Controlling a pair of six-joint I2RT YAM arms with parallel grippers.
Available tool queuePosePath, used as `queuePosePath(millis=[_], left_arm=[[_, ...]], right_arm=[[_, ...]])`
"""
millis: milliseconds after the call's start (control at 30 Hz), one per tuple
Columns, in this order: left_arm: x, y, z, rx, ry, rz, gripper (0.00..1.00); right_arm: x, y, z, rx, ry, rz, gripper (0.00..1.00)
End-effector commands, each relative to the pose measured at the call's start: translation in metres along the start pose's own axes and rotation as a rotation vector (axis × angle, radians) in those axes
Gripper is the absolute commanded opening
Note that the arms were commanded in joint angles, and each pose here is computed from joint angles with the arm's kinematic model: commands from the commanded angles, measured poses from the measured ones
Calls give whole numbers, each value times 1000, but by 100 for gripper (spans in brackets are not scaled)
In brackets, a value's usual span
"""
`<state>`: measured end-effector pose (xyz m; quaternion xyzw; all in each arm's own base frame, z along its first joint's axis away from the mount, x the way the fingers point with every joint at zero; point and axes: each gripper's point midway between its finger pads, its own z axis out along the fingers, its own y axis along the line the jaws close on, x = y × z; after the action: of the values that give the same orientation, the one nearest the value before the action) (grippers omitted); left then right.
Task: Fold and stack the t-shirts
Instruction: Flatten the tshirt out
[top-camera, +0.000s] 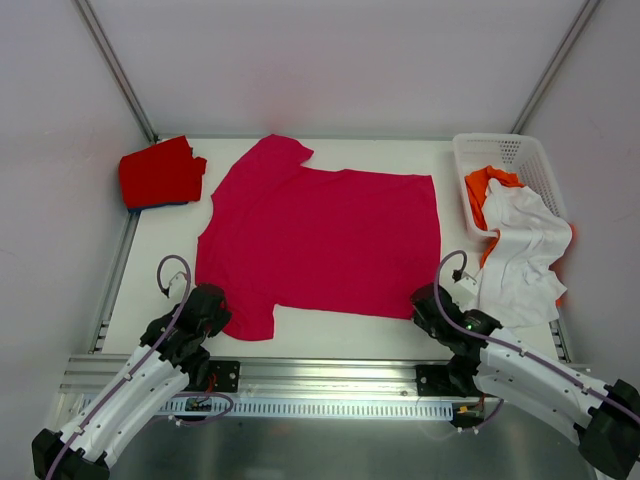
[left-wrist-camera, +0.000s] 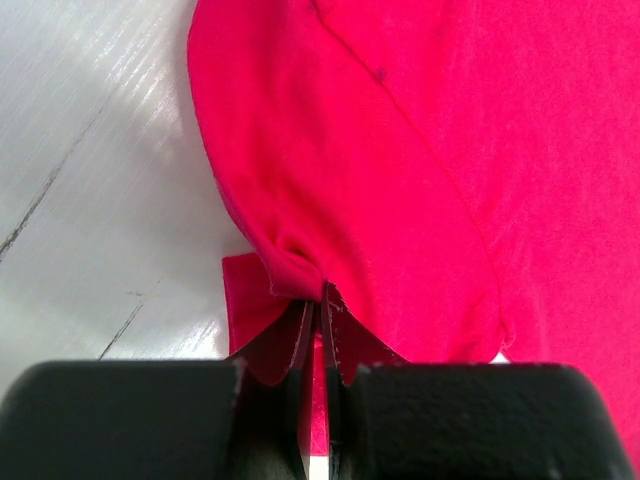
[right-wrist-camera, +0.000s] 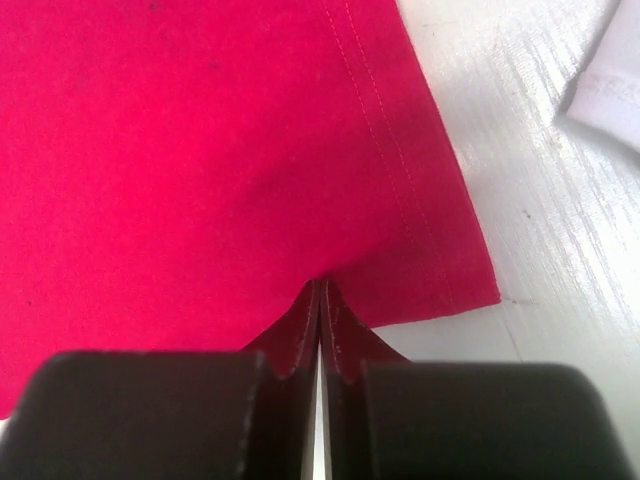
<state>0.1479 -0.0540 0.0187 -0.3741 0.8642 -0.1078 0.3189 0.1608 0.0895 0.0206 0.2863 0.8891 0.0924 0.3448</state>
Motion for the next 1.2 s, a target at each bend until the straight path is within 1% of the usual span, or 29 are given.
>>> queuePosePath(millis=[0, 233, 300, 333, 367, 400, 433, 467, 533, 667, 933, 1167], left_arm=[[3, -3, 1, 14, 8, 18, 0], [3, -2, 2, 10, 9, 20, 0], [4, -2, 2, 9, 10, 21, 0], [3, -2, 2, 8, 8, 20, 0], [3, -2, 3, 7, 10, 21, 0], [3, -2, 3, 7, 10, 21, 0], [3, -2, 3, 8, 8, 20, 0], [3, -2, 3, 7, 7, 20, 0], [3, -2, 3, 11, 7, 19, 0], [4, -2, 3, 14, 8, 20, 0], [5, -3, 3, 22, 13, 24, 0], [5, -3, 3, 26, 15, 26, 0]], right_arm=[[2, -4, -1, 16, 9, -8, 0], [-1, -3, -1, 14, -2, -11, 0], [-2, -2, -5, 17, 8, -29, 2], [-3, 0, -8, 17, 15, -36, 10], [-5, 3, -14, 14, 25, -46, 24], [-6, 5, -17, 13, 26, -50, 35], [-7, 8, -23, 7, 30, -64, 54], [-7, 8, -25, 4, 31, -57, 61], [-4, 10, -29, -16, 41, -60, 70], [12, 8, -30, -44, 90, -44, 74], [35, -13, -28, -9, 140, -22, 76], [34, -8, -21, -51, 105, -2, 76]])
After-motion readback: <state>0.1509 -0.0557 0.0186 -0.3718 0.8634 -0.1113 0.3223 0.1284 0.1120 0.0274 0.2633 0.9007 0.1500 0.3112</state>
